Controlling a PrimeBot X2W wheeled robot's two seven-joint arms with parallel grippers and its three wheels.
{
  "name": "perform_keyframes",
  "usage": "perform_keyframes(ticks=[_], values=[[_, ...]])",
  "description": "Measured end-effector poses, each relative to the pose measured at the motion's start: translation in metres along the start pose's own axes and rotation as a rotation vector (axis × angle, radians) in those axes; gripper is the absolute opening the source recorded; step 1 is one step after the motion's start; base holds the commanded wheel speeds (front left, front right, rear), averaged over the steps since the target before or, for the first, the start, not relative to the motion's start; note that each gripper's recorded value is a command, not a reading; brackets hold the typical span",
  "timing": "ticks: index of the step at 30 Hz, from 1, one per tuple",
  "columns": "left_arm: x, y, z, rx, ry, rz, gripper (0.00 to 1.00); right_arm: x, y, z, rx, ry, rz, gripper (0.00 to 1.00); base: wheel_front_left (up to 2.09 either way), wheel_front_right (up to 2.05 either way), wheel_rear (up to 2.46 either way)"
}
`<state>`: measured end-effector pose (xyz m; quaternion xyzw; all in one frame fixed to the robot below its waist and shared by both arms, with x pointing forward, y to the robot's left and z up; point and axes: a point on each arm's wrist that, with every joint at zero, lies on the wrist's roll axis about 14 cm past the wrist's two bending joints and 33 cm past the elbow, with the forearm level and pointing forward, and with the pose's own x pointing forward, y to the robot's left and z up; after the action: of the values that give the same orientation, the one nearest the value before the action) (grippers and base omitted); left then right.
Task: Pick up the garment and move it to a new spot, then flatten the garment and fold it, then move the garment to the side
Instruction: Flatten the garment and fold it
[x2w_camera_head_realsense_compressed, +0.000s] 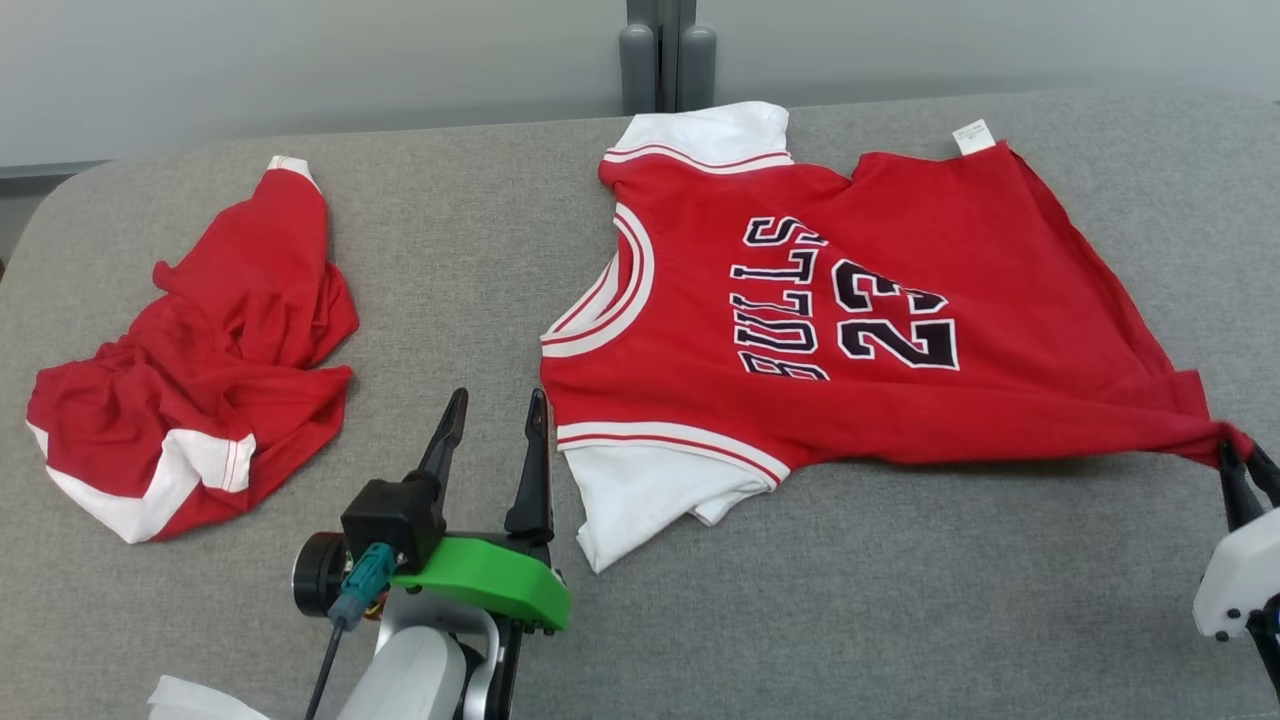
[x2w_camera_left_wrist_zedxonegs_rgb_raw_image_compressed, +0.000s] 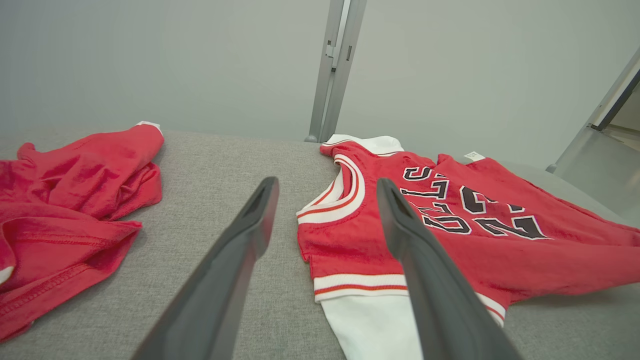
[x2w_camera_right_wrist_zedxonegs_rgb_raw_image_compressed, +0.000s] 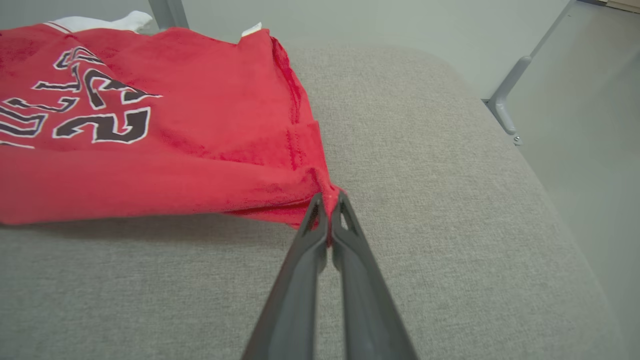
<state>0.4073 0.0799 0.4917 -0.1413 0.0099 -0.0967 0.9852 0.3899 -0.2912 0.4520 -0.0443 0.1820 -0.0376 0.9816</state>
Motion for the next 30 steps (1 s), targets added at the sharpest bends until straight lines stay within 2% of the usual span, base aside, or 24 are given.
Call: perform_keyframes(ticks=[3,7,10,13,17,19,24,30], values=[[-0.003,0.000,-0.003,0.000,0.010,0.002,1.00,-0.008,-0.010,-0.007,0.019,-0.002,-0.060,1.00,0.00,0.00,0.00],[-0.005,0.002,-0.006,0.000,0.017,0.007,1.00,-0.015,-0.011,0.017,0.077,-0.140,-0.112,1.00,0.00,0.00,0.00],[-0.005,0.002,-0.006,-0.002,0.017,0.008,1.00,-0.020,0.004,0.044,0.150,-0.286,-0.099,1.00,0.00,0.00,0.00],[-0.007,0.002,-0.009,-0.002,0.026,0.006,1.00,-0.021,0.018,0.053,0.201,-0.350,-0.074,1.00,0.00,0.00,0.00],[-0.012,-0.009,-0.023,0.000,0.070,-0.047,1.00,-0.020,0.031,0.051,0.216,-0.366,-0.050,1.00,0.00,0.00,0.00],[-0.019,-0.020,-0.042,0.026,0.132,-0.113,1.00,-0.019,0.034,0.048,0.222,-0.364,-0.046,1.00,0.00,0.00,0.00],[-0.030,-0.029,-0.075,0.047,0.262,-0.176,1.00,-0.015,0.037,0.046,0.224,-0.362,-0.045,1.00,0.00,0.00,0.00],[-0.041,-0.035,-0.110,0.163,0.411,-0.265,1.00,-0.014,0.034,0.045,0.223,-0.363,-0.058,1.00,0.00,0.00,0.00]])
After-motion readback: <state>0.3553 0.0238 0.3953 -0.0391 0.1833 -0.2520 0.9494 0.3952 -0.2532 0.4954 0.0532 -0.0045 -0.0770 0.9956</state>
